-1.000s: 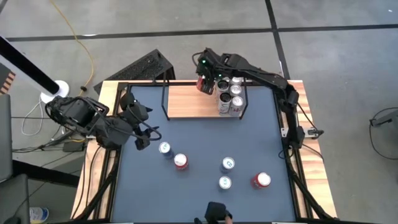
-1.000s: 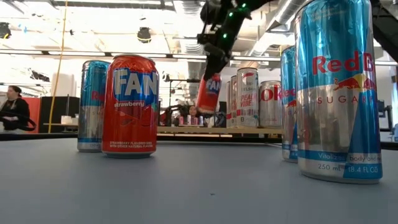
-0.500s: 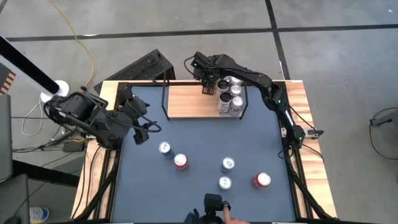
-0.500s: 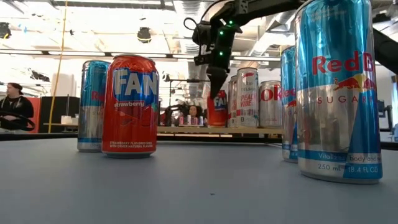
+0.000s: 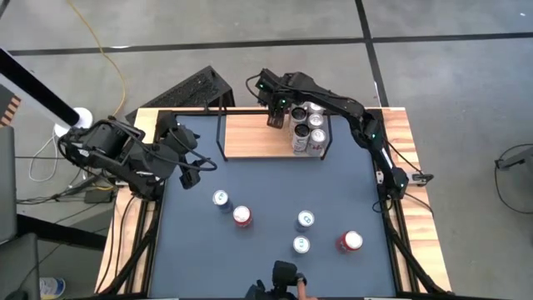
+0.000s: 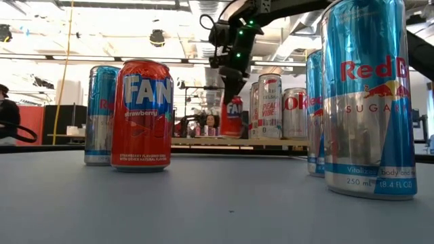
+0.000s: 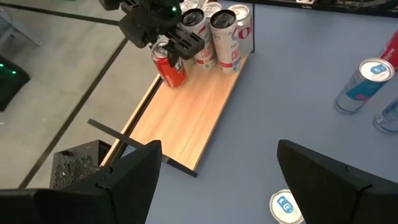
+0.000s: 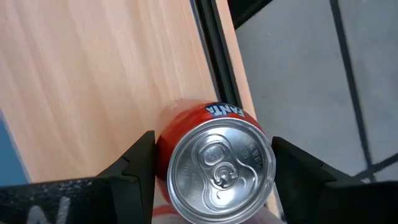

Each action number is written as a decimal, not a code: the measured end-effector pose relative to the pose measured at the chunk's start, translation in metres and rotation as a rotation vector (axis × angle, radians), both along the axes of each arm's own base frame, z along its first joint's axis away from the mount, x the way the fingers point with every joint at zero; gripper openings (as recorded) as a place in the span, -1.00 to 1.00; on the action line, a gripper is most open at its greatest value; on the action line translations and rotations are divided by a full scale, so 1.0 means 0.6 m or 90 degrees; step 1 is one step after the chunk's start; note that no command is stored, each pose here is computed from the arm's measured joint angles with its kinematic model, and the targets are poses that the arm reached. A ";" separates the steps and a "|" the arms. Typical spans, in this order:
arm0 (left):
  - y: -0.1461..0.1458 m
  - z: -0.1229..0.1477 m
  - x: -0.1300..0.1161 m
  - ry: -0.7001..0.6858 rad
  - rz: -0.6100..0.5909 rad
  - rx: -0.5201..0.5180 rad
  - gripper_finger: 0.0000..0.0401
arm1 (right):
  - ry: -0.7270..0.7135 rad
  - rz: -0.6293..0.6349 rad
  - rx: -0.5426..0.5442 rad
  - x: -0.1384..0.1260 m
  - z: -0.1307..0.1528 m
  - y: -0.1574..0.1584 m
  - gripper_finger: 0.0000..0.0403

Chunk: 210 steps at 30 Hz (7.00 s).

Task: Place canned beverage on shelf
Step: Put the top red soda can on the shelf

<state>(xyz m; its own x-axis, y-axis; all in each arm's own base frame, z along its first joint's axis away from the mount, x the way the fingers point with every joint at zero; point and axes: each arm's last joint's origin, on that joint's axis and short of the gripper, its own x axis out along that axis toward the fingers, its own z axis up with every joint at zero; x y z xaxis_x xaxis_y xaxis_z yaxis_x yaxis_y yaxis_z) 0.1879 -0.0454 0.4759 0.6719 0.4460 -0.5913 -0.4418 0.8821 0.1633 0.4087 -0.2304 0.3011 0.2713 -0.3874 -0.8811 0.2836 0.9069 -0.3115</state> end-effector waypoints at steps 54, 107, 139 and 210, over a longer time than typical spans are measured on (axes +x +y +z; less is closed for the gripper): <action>0.003 0.001 0.002 0.008 -0.008 0.019 0.54 | 0.019 -0.079 0.026 -0.009 -0.023 -0.022 0.15; 0.002 0.001 0.003 0.010 -0.021 0.026 0.54 | 0.041 -0.026 -0.023 -0.001 -0.013 -0.004 0.48; 0.104 -0.198 0.043 -0.181 0.056 0.048 0.54 | 0.062 -0.023 0.009 -0.013 -0.012 -0.004 0.47; 0.101 -0.174 0.013 -0.281 -0.095 -0.125 -0.95 | 0.041 -0.013 -0.024 0.002 -0.009 0.005 0.47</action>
<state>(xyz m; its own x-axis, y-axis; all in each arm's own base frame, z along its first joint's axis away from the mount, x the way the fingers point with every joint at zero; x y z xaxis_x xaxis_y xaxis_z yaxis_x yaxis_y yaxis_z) 0.1954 0.0151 0.3712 0.9246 0.2350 -0.2998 -0.2982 0.9362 -0.1858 0.4102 -0.2276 0.2957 0.2065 -0.4258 -0.8810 0.2808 0.8883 -0.3635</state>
